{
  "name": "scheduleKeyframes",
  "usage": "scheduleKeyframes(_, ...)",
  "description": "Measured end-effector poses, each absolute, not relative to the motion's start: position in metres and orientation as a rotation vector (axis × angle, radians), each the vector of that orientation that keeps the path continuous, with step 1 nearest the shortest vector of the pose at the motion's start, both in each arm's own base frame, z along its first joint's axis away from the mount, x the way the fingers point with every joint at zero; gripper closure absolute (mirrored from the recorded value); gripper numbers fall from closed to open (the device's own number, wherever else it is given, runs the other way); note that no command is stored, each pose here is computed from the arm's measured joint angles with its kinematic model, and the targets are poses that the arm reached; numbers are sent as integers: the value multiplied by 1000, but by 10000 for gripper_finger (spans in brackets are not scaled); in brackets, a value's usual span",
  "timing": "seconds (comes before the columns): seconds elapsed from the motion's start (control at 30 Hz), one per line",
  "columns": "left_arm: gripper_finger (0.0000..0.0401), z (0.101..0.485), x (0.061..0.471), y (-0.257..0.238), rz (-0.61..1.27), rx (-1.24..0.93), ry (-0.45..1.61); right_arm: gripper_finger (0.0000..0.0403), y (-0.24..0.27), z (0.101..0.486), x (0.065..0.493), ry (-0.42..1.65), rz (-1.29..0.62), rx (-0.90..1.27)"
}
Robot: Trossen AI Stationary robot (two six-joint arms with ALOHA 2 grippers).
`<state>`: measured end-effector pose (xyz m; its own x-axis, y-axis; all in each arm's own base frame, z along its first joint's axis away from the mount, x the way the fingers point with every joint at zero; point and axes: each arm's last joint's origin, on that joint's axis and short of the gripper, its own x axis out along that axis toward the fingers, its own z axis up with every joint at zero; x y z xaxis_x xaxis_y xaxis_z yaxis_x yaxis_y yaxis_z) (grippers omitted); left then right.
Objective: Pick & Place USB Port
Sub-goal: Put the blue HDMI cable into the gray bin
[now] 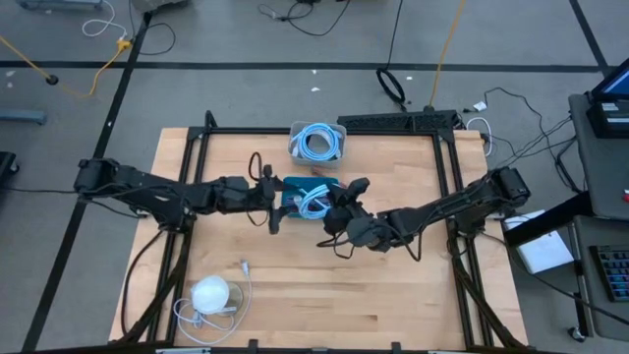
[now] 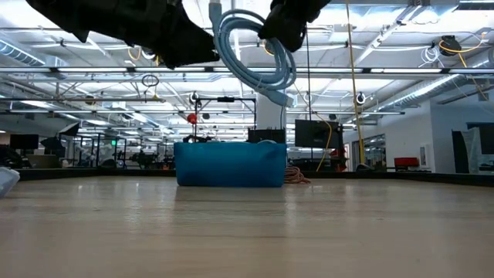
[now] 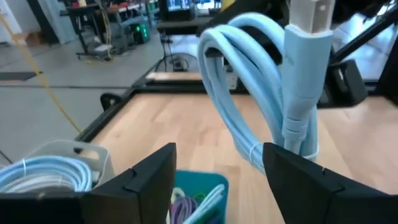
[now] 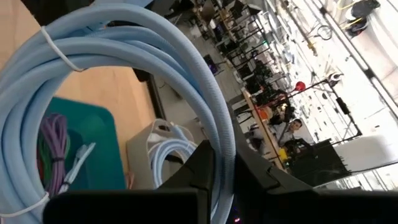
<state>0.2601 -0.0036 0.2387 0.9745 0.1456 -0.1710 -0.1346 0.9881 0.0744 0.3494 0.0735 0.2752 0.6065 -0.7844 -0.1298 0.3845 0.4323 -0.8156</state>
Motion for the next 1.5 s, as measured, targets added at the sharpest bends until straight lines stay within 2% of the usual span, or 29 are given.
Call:
scheduleKeyframes(0.13,158,232,258,-5,153,55,247,377,70,271,347,602,-823,-869)
scheduleKeyframes(0.27,136,236,253,-6,151,46,256,377,68,270,346,630,-858,-888)
scheduleKeyframes(0.47,106,241,252,-8,145,45,219,377,65,270,348,595,-810,-829)
scheduleKeyframes(0.8,129,244,253,-7,158,20,182,377,53,269,352,565,-769,-746)
scheduleKeyframes(1.03,130,245,254,1,191,-19,169,377,47,270,355,534,-761,-699)
scheduleKeyframes(1.3,130,247,254,3,202,-48,142,377,47,262,372,481,-751,-745)
scheduleKeyframes(1.4,147,247,254,3,203,-66,143,377,45,252,377,511,-751,-774)
scheduleKeyframes(1.5,209,245,254,3,199,-75,160,377,42,248,380,519,-758,-776)
